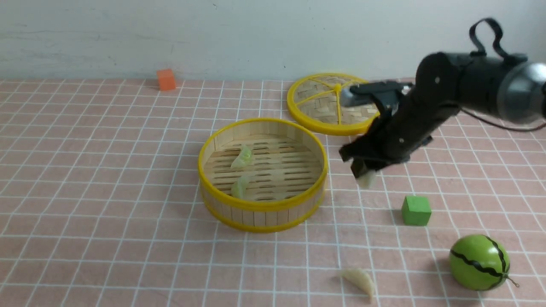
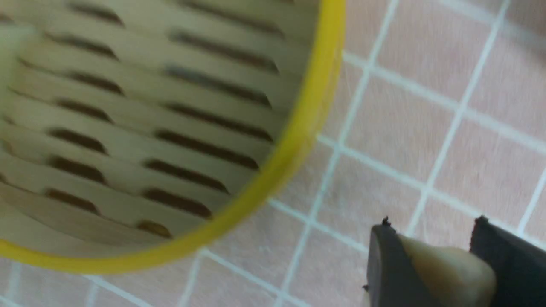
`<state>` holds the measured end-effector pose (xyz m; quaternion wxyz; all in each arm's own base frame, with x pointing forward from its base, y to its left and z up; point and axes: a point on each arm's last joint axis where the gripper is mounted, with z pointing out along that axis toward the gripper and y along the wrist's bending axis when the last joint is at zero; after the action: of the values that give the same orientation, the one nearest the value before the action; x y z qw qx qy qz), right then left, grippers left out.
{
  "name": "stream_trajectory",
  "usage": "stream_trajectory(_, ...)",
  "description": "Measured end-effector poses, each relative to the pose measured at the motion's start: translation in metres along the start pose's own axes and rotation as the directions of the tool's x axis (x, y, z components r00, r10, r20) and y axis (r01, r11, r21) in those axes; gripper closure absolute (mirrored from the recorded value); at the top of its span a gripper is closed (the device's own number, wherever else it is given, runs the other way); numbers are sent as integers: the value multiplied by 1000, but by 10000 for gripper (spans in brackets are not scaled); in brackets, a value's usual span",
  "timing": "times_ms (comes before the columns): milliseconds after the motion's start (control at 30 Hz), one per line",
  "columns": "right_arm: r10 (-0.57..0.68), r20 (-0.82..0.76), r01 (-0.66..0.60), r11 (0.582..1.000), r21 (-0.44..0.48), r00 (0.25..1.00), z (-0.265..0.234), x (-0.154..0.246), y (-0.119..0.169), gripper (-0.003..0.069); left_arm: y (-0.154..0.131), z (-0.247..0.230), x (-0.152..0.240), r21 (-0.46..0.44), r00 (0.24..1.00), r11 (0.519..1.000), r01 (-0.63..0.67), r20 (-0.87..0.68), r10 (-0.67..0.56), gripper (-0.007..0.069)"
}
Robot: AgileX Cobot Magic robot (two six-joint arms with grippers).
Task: Put the dumplings into the steamer on the table with the pink tablecloth.
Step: 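Place the dumpling in the bamboo steamer basket with the right gripper, then reach for and grasp a dumpling lying on the table beside the steamer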
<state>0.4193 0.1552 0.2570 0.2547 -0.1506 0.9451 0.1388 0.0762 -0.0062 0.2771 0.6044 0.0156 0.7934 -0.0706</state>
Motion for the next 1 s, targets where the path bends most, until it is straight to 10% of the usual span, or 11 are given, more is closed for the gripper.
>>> stream_trajectory(267, -124, 112, 138, 983, -124, 986, 31, -42, 52, 417, -5, 6, -1, 26, 1000, 1000, -13, -4, 13, 639)
stream_trajectory(600, -135, 23, 137, 981, -135, 991, 114, -37, 46, 394, -4, 6, 0, 23, 1000, 1000, -14, -7, 14, 639)
stream_trajectory(833, -155, 55, 161, 979, -127, 986, 90, -46, 49, 101, -4, 6, 0, 20, 1000, 1000, -14, -9, 14, 639)
stream_trajectory(1000, -192, 104, 205, 970, -130, 976, 1, -63, 59, 62, -4, 6, 0, 18, 1000, 1000, -14, -11, 14, 639)
